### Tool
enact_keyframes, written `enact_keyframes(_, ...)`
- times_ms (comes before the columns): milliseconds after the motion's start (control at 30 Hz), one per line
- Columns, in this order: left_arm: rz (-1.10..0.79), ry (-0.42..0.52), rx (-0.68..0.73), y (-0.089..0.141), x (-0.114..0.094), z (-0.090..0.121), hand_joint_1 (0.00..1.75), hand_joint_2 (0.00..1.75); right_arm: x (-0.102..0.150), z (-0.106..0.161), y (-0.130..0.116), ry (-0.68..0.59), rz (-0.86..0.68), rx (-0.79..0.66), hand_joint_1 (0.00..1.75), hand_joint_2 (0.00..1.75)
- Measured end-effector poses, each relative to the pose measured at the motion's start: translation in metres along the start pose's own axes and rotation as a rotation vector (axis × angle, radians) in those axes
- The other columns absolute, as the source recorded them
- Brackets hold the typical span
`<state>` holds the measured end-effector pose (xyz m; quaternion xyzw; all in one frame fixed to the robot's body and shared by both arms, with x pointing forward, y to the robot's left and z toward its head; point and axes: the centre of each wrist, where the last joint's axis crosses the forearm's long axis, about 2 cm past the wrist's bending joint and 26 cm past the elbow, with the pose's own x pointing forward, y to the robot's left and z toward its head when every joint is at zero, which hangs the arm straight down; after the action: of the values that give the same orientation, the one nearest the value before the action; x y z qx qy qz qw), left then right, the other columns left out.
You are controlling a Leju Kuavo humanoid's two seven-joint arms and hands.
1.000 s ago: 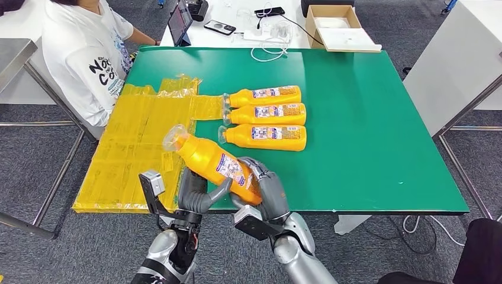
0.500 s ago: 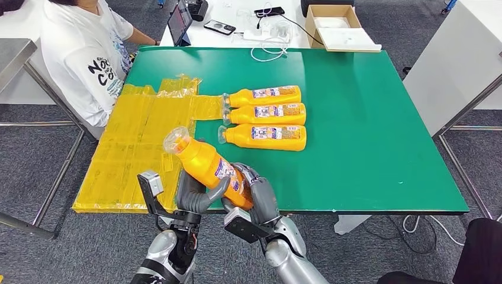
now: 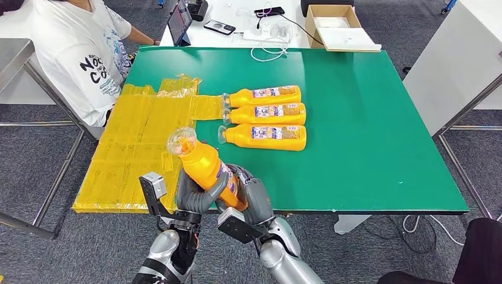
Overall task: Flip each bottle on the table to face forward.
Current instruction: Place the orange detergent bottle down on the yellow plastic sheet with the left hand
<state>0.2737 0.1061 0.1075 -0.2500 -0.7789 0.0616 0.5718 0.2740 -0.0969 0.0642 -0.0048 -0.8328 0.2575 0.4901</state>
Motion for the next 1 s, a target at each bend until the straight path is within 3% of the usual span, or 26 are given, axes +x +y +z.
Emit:
enact_keyframes(133, 0.004, 0.003, 0.002, 0.0, 0.0, 0.0, 1.75, 1.75, 0.0, 0.001, 0.001, 0.004, -0.002, 0.007, 1.75, 1.75)
enact_keyframes(167, 0.008, 0.005, 0.002, 0.0, -0.001, 0.0, 1.75, 1.75, -0.001, 0.001, 0.002, 0.006, -0.001, 0.008, 1.67, 1.75)
enact_keyframes(267, 0.029, 0.014, 0.0, 0.001, -0.001, 0.001, 1.75, 1.75, -0.001, 0.003, 0.002, 0.011, 0.008, 0.003, 0.4, 1.75)
enact_keyframes(300, 0.037, 0.017, -0.001, 0.001, -0.001, 0.001, 1.75, 1.75, -0.001, 0.003, 0.003, 0.013, 0.014, 0.001, 0.03, 1.31)
enact_keyframes(400, 0.052, 0.025, -0.01, 0.0, -0.001, 0.001, 1.75, 1.75, -0.002, 0.004, 0.004, 0.025, 0.033, -0.01, 0.0, 0.0)
enact_keyframes(633, -0.001, 0.005, 0.079, 0.004, 0.001, -0.003, 1.75, 1.75, 0.0, 0.001, 0.002, 0.035, -0.005, -0.027, 0.0, 0.0)
enact_keyframes(833, -0.077, -0.085, 0.166, 0.014, 0.014, -0.026, 1.75, 1.75, 0.011, -0.012, -0.01, -0.014, -0.058, -0.076, 0.0, 0.0)
enact_keyframes(1000, -0.099, -0.112, 0.184, 0.017, 0.018, -0.032, 1.75, 1.75, 0.015, -0.016, -0.014, -0.037, -0.065, -0.097, 0.0, 0.0)
